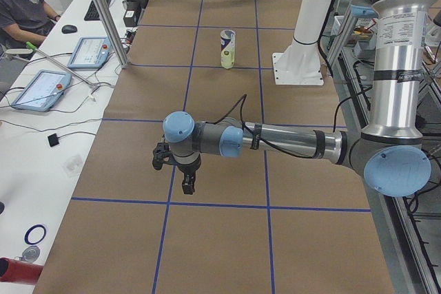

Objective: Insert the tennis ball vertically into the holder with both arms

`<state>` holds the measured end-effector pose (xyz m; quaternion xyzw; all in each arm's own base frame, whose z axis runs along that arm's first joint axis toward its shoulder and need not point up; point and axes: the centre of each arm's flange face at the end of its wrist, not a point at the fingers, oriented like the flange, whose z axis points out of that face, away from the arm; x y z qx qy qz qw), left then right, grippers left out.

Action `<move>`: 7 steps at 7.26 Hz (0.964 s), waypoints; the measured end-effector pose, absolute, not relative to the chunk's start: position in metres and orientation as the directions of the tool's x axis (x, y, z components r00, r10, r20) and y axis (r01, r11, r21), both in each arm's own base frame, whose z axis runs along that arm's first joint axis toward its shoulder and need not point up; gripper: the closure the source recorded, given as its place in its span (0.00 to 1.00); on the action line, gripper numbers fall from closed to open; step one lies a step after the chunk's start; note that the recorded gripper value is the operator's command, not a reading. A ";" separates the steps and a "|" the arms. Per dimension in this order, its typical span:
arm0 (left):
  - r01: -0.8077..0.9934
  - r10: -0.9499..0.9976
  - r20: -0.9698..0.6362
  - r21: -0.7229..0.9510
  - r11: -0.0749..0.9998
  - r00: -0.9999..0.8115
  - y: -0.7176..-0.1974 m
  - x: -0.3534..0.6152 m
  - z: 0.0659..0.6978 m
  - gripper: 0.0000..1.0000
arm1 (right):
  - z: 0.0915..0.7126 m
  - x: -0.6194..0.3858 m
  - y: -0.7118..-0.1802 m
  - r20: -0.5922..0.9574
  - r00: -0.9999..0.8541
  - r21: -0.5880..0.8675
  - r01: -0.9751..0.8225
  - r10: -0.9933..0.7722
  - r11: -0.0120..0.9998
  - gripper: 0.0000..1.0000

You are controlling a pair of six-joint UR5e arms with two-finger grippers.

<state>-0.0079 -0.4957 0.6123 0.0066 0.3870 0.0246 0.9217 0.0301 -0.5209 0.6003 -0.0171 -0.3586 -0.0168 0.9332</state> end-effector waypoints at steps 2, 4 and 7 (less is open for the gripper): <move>-0.040 0.053 -0.713 0.035 0.999 0.699 -0.498 -0.007 0.611 0.00 | 0.599 0.030 -0.522 0.670 0.742 -0.018 0.044 -0.021 0.999 0.01; -0.043 0.062 -0.712 0.045 0.998 0.699 -0.500 -0.007 0.609 0.00 | 0.599 0.030 -0.522 0.669 0.743 -0.017 0.043 -0.021 0.999 0.01; -0.045 0.066 -0.712 0.048 0.998 0.699 -0.499 -0.007 0.608 0.00 | 0.598 0.030 -0.522 0.670 0.742 -0.016 0.042 -0.021 0.999 0.01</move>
